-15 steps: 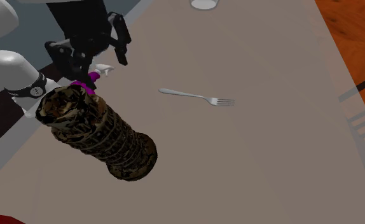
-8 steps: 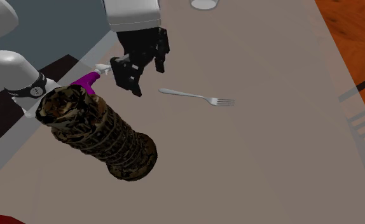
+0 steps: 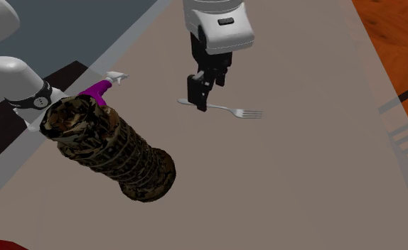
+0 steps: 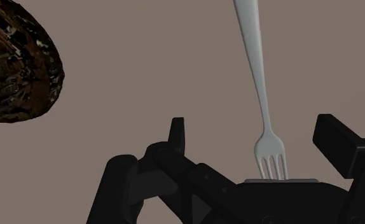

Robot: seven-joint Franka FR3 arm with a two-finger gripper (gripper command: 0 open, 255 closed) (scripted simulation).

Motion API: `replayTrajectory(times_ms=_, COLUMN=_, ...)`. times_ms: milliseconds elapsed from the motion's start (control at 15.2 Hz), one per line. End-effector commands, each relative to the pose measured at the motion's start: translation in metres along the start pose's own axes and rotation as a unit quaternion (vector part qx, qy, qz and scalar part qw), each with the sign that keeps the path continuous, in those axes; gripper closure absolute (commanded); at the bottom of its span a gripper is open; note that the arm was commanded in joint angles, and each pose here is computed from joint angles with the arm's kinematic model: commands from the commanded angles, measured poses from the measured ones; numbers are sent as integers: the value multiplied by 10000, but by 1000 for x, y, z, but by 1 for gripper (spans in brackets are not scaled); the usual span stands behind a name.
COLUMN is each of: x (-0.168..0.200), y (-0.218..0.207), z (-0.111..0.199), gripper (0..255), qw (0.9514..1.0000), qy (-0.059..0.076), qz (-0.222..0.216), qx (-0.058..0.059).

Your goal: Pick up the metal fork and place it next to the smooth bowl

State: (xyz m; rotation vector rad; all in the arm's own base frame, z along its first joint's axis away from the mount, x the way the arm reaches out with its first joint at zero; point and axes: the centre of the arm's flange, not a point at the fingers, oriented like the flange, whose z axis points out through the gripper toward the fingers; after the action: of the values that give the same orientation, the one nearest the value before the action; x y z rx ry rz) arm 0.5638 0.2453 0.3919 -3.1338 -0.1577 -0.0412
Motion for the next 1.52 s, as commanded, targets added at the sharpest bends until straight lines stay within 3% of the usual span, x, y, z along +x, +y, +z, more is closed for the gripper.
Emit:
replayTrajectory(times_ms=0, x=21, y=-13, z=9, gripper=0, qw=10000, qy=31, qz=-2, qx=31)
replayTrajectory(times_ms=198, x=49, y=-35, z=21, gripper=0, qw=9999, qy=78, qz=-12, qx=75)
replayTrajectory(times_ms=726, x=52, y=-38, z=63, gripper=0, qw=9999, qy=83, qz=-13, qx=79)
replayTrajectory(times_ms=1254, x=52, y=-38, z=63, gripper=0, qw=9999, qy=82, qz=-13, qx=79)
replayTrajectory(times_ms=1320, x=52, y=-38, z=63, gripper=255, qw=9999, qy=82, qz=-13, qx=79)
replayTrajectory(times_ms=1452, x=52, y=-38, z=63, gripper=255, qw=9999, qy=82, qz=-13, qx=79)
